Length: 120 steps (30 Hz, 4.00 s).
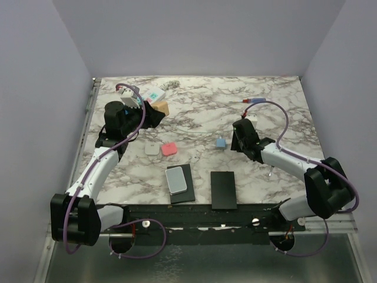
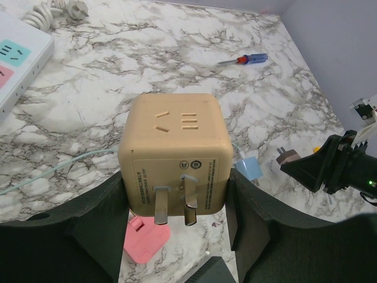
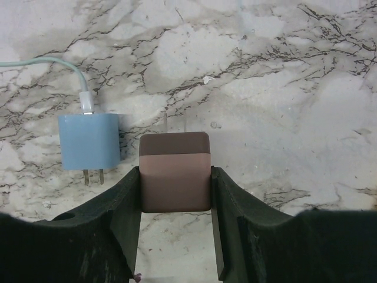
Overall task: Pull the plug off the socket
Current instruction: Place the plug at the center of the board.
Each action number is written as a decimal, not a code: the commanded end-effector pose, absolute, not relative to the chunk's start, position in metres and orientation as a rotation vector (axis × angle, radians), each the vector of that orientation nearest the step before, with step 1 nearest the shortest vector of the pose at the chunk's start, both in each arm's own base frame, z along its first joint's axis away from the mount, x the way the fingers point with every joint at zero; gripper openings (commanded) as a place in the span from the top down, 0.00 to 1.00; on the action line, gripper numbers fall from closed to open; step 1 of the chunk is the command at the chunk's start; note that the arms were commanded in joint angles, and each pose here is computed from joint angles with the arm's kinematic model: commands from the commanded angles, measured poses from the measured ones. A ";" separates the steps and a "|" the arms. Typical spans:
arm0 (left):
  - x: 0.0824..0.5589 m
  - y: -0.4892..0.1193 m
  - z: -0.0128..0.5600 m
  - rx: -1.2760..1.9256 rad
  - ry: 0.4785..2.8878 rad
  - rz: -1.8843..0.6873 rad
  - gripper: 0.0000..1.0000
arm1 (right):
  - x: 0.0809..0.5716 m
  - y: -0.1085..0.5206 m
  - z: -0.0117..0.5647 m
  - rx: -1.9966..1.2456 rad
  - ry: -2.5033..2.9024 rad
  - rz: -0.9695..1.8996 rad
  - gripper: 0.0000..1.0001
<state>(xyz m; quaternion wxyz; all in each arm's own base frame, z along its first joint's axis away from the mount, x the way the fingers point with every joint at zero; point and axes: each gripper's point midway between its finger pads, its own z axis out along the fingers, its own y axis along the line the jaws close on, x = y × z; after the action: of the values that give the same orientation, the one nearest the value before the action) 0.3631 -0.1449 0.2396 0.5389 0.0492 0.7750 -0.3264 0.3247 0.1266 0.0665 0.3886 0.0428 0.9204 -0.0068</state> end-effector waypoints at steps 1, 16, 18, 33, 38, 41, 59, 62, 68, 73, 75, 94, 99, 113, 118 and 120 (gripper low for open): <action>0.364 -0.145 0.258 0.140 1.790 -0.751 1.00 | 0.339 0.128 0.069 0.134 2.264 0.003 0.99; 0.364 -0.148 0.255 0.143 1.799 -0.759 1.00 | 0.342 0.141 0.033 0.193 2.312 0.056 0.96; 0.364 -0.148 0.255 0.144 1.800 -0.760 1.00 | 0.337 0.134 0.023 0.223 2.349 0.000 0.96; 0.358 -0.171 0.240 0.176 1.835 -0.831 1.00 | 0.332 0.136 0.031 0.223 2.328 0.055 0.35; 0.355 -0.183 0.234 0.195 1.855 -0.878 1.00 | 0.334 0.136 0.052 0.191 2.276 0.079 0.28; 0.352 -0.195 0.225 0.222 1.883 -0.915 1.00 | 0.333 0.142 0.072 0.153 2.232 0.145 0.26; 0.306 -0.277 0.171 0.455 2.084 -1.281 1.00 | 0.298 0.217 0.188 -0.313 2.019 0.691 0.23; 0.298 -0.294 0.152 0.460 2.151 -1.297 1.00 | 0.301 0.217 0.189 -0.263 2.005 0.704 0.23; 0.286 -0.322 0.130 0.485 2.213 -1.288 1.00 | 0.300 0.210 0.183 -0.205 2.016 0.682 0.23; 0.295 -0.330 0.117 0.358 2.256 -1.283 1.00 | 0.299 0.203 0.179 -0.173 2.017 0.652 0.24; 0.293 -0.336 0.109 0.350 2.279 -1.280 1.00 | 0.299 0.197 0.175 -0.160 2.019 0.625 0.23; 0.290 -0.340 0.060 0.354 2.451 -1.165 0.73 | 0.291 0.185 0.168 -0.136 2.013 0.590 0.23; 0.295 -0.334 0.060 0.379 2.459 -1.078 0.50 | 0.291 0.186 0.167 -0.135 2.015 0.590 0.23; 0.305 -0.327 0.084 0.432 2.383 -1.002 0.01 | 0.292 0.189 0.159 -0.137 2.044 0.595 0.23; 0.310 -0.323 0.094 0.432 2.347 -0.973 0.01 | 0.296 0.192 0.162 -0.140 2.028 0.605 0.23; 0.311 -0.321 0.098 0.432 2.333 -0.963 0.01 | 0.297 0.192 0.162 -0.140 2.026 0.606 0.23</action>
<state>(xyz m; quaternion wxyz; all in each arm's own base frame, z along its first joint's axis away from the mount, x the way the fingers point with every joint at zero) 0.2983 -0.3245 0.0727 0.2412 0.1541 0.8844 -0.3685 0.2931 0.1931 0.1638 0.4858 -0.0623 0.8346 0.2522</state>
